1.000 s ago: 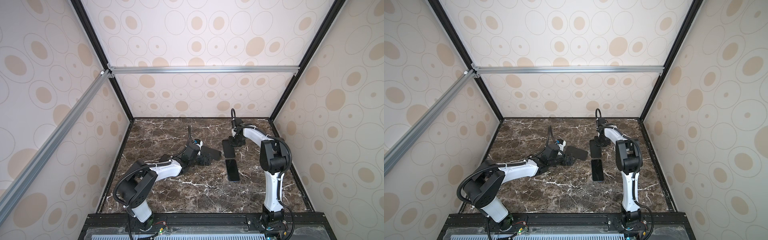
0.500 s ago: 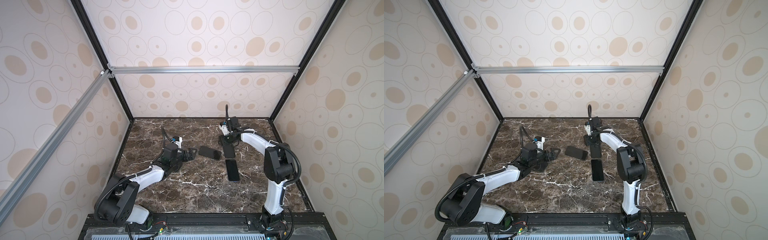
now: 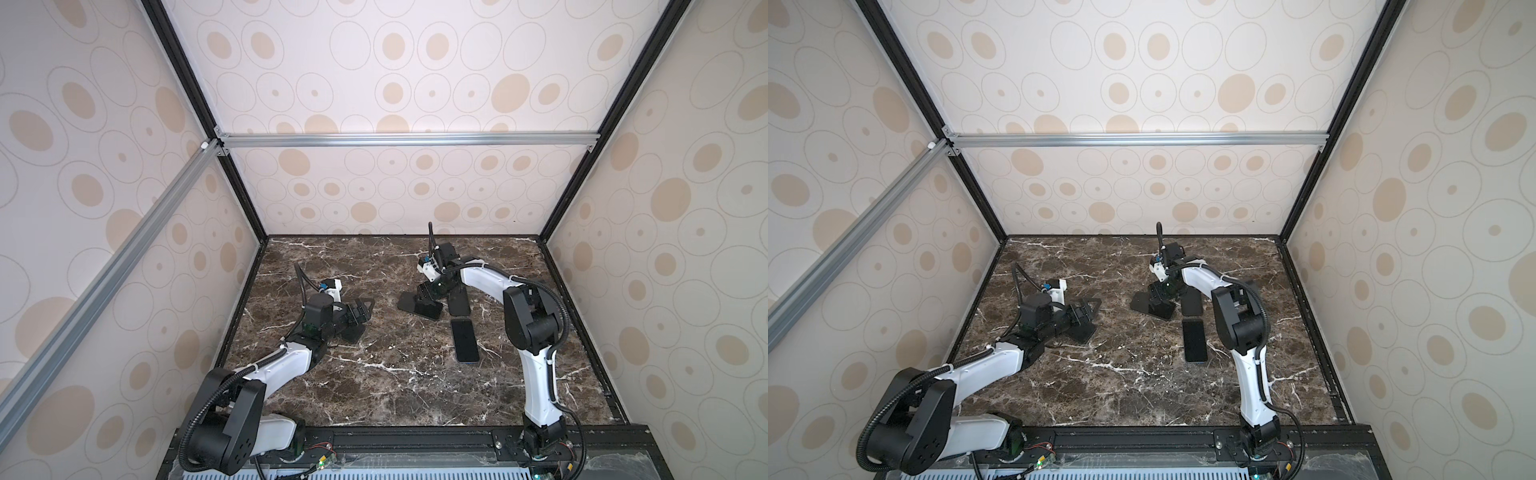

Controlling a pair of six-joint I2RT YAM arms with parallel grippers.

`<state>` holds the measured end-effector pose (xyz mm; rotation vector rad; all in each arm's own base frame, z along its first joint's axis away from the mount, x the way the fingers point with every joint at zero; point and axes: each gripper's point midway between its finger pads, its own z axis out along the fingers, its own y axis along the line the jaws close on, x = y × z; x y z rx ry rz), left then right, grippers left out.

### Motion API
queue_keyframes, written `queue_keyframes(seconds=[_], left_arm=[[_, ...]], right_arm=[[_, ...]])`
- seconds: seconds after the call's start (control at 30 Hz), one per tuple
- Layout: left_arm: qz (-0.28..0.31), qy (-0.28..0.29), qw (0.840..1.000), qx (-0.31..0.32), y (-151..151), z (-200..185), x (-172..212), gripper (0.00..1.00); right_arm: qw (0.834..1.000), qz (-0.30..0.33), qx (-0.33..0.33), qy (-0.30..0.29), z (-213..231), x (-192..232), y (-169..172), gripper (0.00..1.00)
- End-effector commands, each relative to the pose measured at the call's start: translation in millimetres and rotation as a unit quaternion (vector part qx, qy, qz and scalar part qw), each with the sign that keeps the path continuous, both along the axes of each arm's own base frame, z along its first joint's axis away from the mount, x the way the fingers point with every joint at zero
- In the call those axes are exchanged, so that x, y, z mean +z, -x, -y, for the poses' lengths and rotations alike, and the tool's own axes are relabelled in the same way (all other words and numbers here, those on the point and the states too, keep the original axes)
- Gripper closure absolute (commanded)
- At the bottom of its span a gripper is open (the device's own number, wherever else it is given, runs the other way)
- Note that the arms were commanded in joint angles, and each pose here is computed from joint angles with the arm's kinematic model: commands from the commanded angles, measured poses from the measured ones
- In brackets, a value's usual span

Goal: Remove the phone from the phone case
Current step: 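Lower the right gripper over the pink-edged black phone and close on it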

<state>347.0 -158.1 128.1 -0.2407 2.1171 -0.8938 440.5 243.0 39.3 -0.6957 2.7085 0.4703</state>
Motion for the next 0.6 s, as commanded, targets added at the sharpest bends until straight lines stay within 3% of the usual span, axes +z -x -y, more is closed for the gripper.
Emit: queue_keyframes(seconds=[0.0,0.57], left_arm=[[0.013,0.012,1.0,0.001,-2.1,-1.4,9.7,0.01],[0.01,0.015,1.0,-0.004,0.4,-0.2,6.3,0.01]], right_arm=[[0.999,-0.028,0.016,-0.002,-3.3,-5.3,10.0,0.23],[0.997,-0.048,0.055,0.016,-3.9,-7.0,38.9,0.23]])
